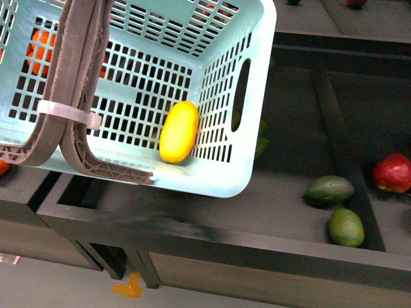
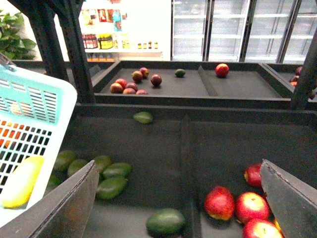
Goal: Pick mango and avocado into basket
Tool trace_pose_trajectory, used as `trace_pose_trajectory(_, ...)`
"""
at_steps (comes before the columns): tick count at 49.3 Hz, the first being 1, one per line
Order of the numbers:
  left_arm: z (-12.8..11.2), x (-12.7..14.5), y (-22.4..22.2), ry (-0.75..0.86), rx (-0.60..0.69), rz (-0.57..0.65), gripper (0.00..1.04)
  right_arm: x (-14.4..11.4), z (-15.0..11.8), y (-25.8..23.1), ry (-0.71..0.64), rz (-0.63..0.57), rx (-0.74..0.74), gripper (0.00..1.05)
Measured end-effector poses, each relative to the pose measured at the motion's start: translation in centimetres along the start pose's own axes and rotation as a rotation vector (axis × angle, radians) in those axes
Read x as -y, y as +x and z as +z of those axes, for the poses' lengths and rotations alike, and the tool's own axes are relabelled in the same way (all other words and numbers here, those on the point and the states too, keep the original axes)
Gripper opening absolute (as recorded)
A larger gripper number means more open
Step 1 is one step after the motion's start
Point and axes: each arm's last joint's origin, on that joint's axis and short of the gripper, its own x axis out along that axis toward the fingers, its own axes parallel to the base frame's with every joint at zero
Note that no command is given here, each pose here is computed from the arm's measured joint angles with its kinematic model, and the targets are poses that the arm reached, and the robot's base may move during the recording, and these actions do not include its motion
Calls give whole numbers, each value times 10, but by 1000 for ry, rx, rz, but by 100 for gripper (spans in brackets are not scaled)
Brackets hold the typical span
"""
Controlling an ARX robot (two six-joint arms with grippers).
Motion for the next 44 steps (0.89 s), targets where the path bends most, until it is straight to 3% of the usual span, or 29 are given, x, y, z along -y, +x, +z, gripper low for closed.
trace_pose_trajectory(44,1,-3,0,-3,4,21,6,0,0,0,-1,0,0,97)
